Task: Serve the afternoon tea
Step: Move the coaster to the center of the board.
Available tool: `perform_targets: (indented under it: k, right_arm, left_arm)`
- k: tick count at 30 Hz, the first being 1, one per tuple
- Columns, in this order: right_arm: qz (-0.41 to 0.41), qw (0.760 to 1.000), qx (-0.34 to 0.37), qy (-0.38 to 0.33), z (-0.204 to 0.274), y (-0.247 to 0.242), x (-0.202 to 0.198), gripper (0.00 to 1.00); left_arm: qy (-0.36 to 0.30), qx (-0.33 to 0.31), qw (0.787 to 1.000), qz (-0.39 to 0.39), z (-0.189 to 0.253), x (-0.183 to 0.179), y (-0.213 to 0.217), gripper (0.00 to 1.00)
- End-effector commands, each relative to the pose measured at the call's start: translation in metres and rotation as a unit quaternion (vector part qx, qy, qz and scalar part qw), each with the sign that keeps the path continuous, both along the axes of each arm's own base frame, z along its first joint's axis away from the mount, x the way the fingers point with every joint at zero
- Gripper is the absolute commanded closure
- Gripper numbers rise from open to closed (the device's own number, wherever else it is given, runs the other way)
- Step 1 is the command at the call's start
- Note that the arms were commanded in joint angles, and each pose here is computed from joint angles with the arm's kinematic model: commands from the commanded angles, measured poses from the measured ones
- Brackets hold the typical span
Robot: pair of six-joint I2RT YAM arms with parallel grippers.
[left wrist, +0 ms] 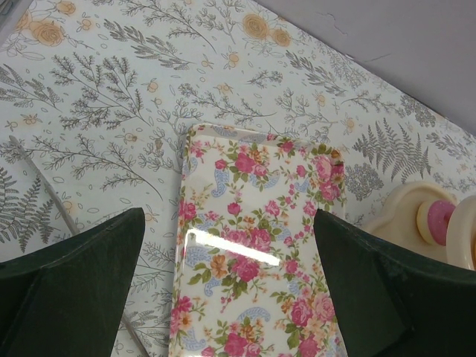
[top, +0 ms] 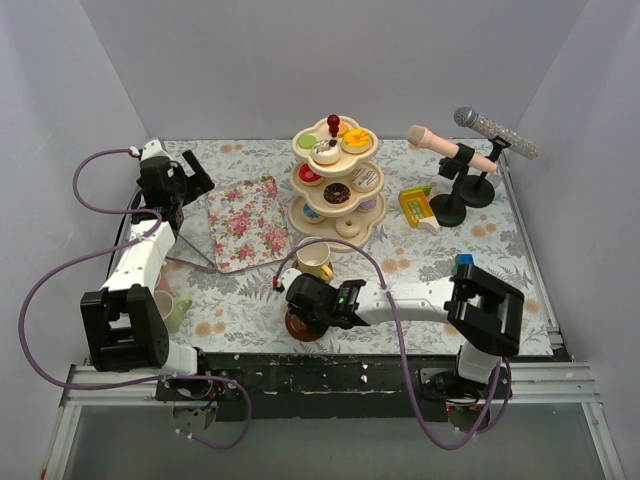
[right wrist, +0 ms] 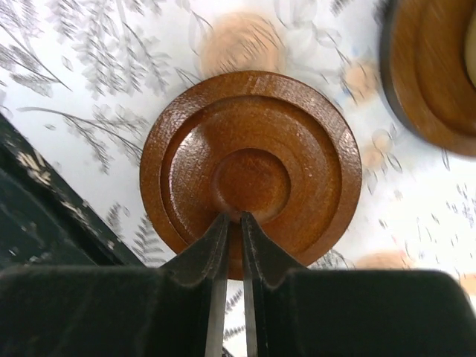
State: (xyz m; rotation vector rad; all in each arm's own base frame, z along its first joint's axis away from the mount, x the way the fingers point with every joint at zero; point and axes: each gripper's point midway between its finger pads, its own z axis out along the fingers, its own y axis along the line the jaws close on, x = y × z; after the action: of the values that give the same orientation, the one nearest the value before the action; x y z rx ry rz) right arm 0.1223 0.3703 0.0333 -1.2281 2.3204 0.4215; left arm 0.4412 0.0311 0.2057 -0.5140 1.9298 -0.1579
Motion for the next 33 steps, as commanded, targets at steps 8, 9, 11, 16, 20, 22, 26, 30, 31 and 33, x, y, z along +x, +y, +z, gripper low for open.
perform_targets:
  k: [8, 9, 11, 16, 20, 22, 26, 30, 31, 33]
  right_arm:
    - [-0.146, 0.988, -0.043, -0.017, 0.000, -0.094, 0.027, 0.82]
    - [-0.160, 0.986, -0.038, -0.011, -0.001, -0.100, 0.030, 0.82]
    - [-0.184, 0.983, -0.023, -0.004, -0.001, -0.108, 0.037, 0.82]
    - [-0.206, 0.978, 0.007, -0.013, 0.014, -0.114, 0.052, 0.82]
    - [-0.212, 0.977, 0.017, -0.027, 0.026, -0.122, 0.059, 0.74]
    - [-0.215, 0.976, 0.024, -0.030, 0.031, -0.125, 0.061, 0.65]
    - [-0.216, 0.976, 0.020, -0.014, 0.021, -0.128, 0.059, 0.47]
    - [-0.213, 0.977, 0.012, -0.005, 0.011, -0.124, 0.058, 0.43]
    - [-0.213, 0.977, 0.011, -0.005, 0.009, -0.124, 0.059, 0.42]
    - [-0.212, 0.977, 0.007, -0.005, 0.007, -0.123, 0.060, 0.41]
  left_arm:
    - [-0.016, -0.001, 1.000, -0.004, 0.014, 0.004, 0.000, 0.02]
    - [-0.014, -0.001, 1.000, -0.004, 0.013, 0.004, -0.001, 0.02]
    - [-0.014, -0.001, 1.000, -0.003, 0.012, 0.004, 0.000, 0.02]
    - [-0.013, -0.001, 1.000, -0.003, 0.011, 0.004, 0.000, 0.02]
    - [-0.013, -0.002, 1.000, -0.005, 0.011, 0.004, -0.001, 0.02]
    - [-0.014, -0.002, 1.000, -0.005, 0.012, 0.004, -0.001, 0.02]
    - [-0.013, -0.004, 1.000, -0.007, 0.010, 0.004, -0.002, 0.02]
    - [-0.013, -0.005, 1.000, -0.009, 0.011, 0.004, -0.002, 0.02]
    - [-0.012, -0.005, 1.000, -0.008, 0.009, 0.004, -0.002, 0.02]
    - [-0.012, -0.006, 1.000, -0.010, 0.009, 0.004, -0.003, 0.02]
